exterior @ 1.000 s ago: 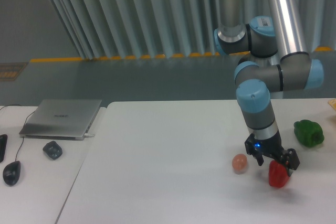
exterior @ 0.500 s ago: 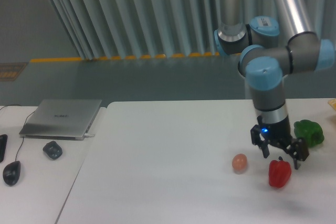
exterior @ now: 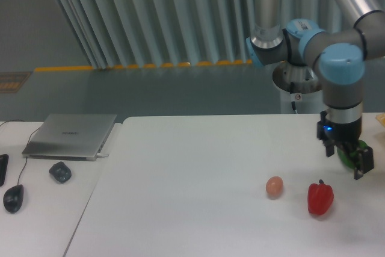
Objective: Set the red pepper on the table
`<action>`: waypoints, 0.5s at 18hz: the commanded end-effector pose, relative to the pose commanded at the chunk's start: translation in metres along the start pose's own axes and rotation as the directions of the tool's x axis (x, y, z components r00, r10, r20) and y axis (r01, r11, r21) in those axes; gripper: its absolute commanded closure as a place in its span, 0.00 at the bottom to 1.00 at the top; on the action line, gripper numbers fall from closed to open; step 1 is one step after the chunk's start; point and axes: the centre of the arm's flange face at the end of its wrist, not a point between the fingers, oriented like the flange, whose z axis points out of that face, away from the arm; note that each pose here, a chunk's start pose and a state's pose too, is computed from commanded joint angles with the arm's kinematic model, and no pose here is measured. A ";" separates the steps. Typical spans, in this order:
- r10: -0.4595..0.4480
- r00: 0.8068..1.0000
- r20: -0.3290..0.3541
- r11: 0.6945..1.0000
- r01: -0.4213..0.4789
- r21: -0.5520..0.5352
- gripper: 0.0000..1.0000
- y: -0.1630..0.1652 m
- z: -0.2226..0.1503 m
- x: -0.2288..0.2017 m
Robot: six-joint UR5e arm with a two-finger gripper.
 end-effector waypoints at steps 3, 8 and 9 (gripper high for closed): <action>0.088 0.996 -0.016 0.996 -0.088 -0.001 0.00 0.012 0.002 -0.002; 0.158 0.987 -0.009 0.987 -0.158 -0.003 0.00 0.022 0.000 -0.008; 0.161 0.987 -0.010 0.987 -0.161 -0.001 0.00 0.024 0.001 -0.008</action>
